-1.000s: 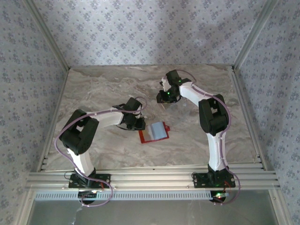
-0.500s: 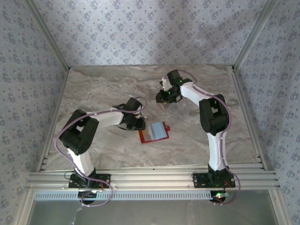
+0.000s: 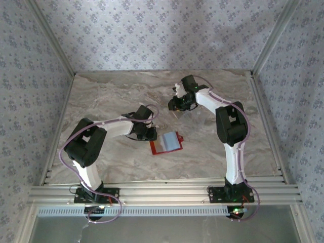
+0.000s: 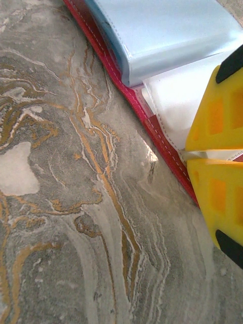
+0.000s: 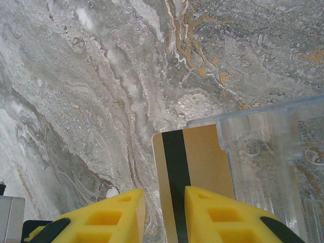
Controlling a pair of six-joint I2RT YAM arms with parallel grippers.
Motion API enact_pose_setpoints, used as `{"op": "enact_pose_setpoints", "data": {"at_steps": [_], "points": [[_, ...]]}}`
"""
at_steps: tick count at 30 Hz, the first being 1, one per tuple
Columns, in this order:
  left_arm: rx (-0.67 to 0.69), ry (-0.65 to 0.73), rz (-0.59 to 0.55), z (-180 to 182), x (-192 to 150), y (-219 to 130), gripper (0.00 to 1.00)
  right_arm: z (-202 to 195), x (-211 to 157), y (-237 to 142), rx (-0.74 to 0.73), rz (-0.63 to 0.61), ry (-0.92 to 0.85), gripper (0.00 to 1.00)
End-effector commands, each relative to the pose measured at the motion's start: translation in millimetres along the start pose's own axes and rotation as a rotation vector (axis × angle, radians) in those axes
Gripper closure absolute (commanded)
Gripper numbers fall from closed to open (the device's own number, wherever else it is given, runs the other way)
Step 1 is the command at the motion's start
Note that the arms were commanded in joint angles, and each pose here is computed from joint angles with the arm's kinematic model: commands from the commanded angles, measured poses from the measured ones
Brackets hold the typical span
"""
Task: Put the credit cards into the card holder
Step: Pick up the credit card from the storage box.
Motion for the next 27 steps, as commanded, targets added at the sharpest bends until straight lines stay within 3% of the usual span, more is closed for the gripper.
{"op": "enact_pose_setpoints", "data": {"at_steps": [1, 7, 27], "points": [[0.035, 0.003, 0.073, 8, -15, 14, 0.87, 6, 4, -14, 0.003, -0.020, -0.003, 0.74], [0.036, 0.004, 0.073, 8, -15, 14, 0.87, 7, 3, -14, 0.002, -0.015, -0.011, 0.82], [0.037, 0.005, 0.072, 8, -15, 13, 0.87, 11, 5, -25, -0.011, -0.024, -0.019, 0.96]]}}
Point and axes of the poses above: each hand's point on the last joint's axis, 136 mm out from that joint toward the fingers, its own y axis out along the fingers, its own z axis along the line the jaws close on, x = y × z, the point moved 4 cm from there along -y, back along the fingers, and after that the axes turned 10 degrees about -y, right-handed, at the moved point
